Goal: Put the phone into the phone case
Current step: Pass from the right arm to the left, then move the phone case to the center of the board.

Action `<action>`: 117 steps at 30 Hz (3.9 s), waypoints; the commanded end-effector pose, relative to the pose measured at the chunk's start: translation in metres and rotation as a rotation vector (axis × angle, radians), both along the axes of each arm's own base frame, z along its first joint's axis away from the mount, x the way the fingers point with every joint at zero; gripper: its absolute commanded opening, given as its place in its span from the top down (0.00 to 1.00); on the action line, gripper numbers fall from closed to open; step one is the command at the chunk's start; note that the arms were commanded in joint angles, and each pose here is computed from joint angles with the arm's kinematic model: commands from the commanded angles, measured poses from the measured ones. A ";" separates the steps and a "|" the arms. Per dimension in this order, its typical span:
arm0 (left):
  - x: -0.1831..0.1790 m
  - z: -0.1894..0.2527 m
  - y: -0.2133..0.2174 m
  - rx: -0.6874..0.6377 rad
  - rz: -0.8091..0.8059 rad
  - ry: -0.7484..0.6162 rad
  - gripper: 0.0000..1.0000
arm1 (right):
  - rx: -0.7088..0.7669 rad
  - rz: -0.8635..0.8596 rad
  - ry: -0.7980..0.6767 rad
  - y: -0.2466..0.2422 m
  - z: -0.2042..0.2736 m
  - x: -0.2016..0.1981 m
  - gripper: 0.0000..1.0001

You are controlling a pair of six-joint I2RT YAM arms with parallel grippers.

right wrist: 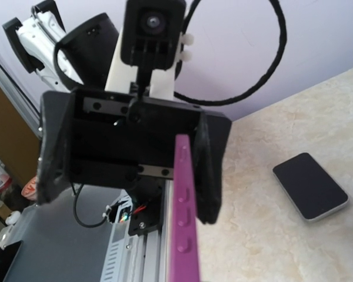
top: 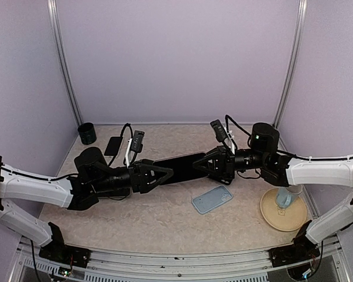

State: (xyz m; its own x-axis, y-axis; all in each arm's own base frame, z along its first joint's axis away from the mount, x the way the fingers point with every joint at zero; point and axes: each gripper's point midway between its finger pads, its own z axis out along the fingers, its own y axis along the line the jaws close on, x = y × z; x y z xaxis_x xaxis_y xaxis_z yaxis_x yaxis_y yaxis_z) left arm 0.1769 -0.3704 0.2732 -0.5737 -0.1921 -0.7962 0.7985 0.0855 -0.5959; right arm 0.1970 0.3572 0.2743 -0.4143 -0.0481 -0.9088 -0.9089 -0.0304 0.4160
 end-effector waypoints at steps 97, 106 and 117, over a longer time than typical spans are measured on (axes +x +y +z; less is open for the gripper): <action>0.041 -0.077 0.033 0.290 0.325 0.092 1.00 | -0.855 -0.664 0.309 -0.107 -0.192 0.091 0.77; 0.040 -0.073 0.033 0.287 0.323 0.070 1.00 | -0.954 -0.684 0.342 -0.117 -0.226 0.093 0.79; 0.039 -0.076 0.033 0.297 0.323 0.056 1.00 | -0.971 -0.724 0.349 -0.125 -0.234 0.100 0.80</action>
